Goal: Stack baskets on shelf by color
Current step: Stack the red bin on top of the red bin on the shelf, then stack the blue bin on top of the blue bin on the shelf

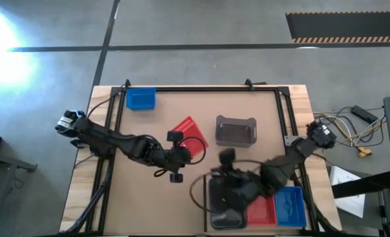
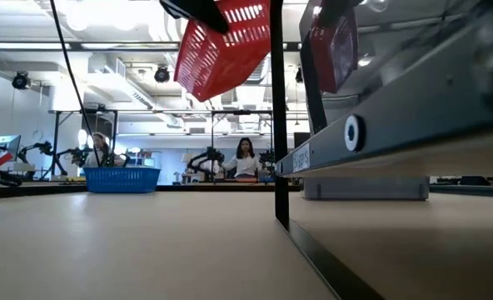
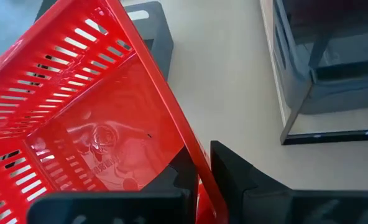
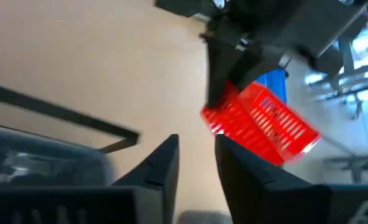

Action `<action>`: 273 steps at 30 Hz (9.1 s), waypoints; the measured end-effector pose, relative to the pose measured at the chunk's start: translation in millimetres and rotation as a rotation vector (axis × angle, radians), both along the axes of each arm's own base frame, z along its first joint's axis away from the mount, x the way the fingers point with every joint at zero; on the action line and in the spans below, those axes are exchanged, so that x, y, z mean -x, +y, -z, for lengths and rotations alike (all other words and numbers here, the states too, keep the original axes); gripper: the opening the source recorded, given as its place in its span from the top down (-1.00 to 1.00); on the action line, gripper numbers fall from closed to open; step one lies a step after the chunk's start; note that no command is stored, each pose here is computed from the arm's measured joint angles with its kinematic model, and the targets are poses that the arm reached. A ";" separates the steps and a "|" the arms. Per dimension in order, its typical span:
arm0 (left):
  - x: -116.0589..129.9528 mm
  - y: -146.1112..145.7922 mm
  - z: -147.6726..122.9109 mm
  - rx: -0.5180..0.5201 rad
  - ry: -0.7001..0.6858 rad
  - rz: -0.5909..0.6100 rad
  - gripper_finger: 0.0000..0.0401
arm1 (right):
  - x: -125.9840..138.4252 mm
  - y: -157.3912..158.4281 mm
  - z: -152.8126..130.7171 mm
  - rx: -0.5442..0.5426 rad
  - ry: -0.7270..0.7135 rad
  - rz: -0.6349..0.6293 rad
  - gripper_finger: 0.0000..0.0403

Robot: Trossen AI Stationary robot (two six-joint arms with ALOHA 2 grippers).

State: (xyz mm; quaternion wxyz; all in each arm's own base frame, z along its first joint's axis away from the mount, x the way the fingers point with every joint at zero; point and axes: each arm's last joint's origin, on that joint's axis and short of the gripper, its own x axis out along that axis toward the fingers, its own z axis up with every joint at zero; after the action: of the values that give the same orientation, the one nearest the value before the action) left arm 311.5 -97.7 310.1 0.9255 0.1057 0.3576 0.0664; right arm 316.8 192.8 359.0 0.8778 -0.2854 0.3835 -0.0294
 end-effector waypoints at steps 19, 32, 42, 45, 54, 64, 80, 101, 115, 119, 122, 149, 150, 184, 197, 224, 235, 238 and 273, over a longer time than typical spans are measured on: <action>0.6 -3.6 3.4 -0.005 -0.002 0.019 0.94 | -52.2 -84.3 9.9 0.105 0.108 -0.042 0.28; 0.7 -5.5 3.0 -0.022 0.004 0.040 0.94 | -55.6 -94.0 15.3 0.011 0.154 -0.105 0.75; -1.3 -4.9 -2.4 -0.039 -0.041 0.011 0.93 | -50.8 -95.3 18.2 -0.025 0.196 -0.054 0.95; -1.5 -4.5 -5.9 -0.036 -0.067 0.002 0.93 | -49.3 -95.0 20.2 -0.035 0.210 -0.034 0.95; 1.7 -4.1 -19.4 -0.060 -0.107 0.046 0.43 | -46.3 -97.4 43.4 -0.005 0.267 0.049 0.95; 40.7 4.5 -56.7 0.073 -0.259 -0.040 0.01 | -14.1 -73.0 36.5 0.103 0.225 0.128 0.96; 51.7 -32.6 35.3 0.163 -0.334 -0.072 0.01 | 143.2 63.5 14.5 -0.091 0.103 0.144 0.96; 39.9 -42.3 108.1 0.340 -0.608 -0.063 0.01 | 205.6 150.6 76.4 -0.188 0.159 0.206 0.96; 39.9 -42.4 108.3 0.341 -0.606 -0.058 0.01 | 196.4 153.3 84.6 -0.251 0.120 0.310 0.96; 40.0 -42.4 108.5 0.341 -0.606 -0.058 0.01 | 192.5 155.7 90.3 -0.243 0.129 0.313 0.95; 40.4 -42.2 109.2 0.340 -0.603 -0.058 0.01 | 191.1 157.7 95.2 -0.241 0.166 0.326 0.94; 40.5 -42.1 108.9 0.343 -0.609 -0.058 0.01 | 166.2 147.2 97.4 -0.338 0.121 0.522 0.24; 40.4 -42.2 108.7 0.343 -0.609 -0.058 0.01 | 161.7 144.8 99.1 -0.346 0.112 0.551 0.26; 53.8 -22.5 77.2 0.385 -0.609 -0.207 0.02 | 128.2 126.6 100.4 -0.279 0.240 0.449 0.59; 123.0 148.6 61.6 0.201 -0.177 -1.207 0.25 | 135.3 137.9 88.0 -0.363 0.158 0.435 0.71; 102.0 299.9 152.7 0.310 0.238 -1.266 0.39 | 149.7 153.5 93.5 -0.344 -0.007 0.370 0.79; 56.4 196.4 125.7 0.176 0.384 -0.678 0.98 | 145.5 154.2 96.4 -0.250 -0.113 0.302 0.79; 41.5 149.7 105.7 0.137 0.320 -0.503 0.99 | 142.5 152.8 95.8 -0.227 -0.141 0.291 0.79; -71.3 -69.4 5.0 -0.154 0.019 -0.030 1.00 | -11.1 30.5 46.2 0.150 0.043 0.244 0.16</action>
State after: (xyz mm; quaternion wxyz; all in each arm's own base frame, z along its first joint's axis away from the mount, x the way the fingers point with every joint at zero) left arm 382.8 -167.1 305.1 0.9100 0.1717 0.3620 0.1066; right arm 327.9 223.4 312.7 0.8355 -0.3021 0.4307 -0.1585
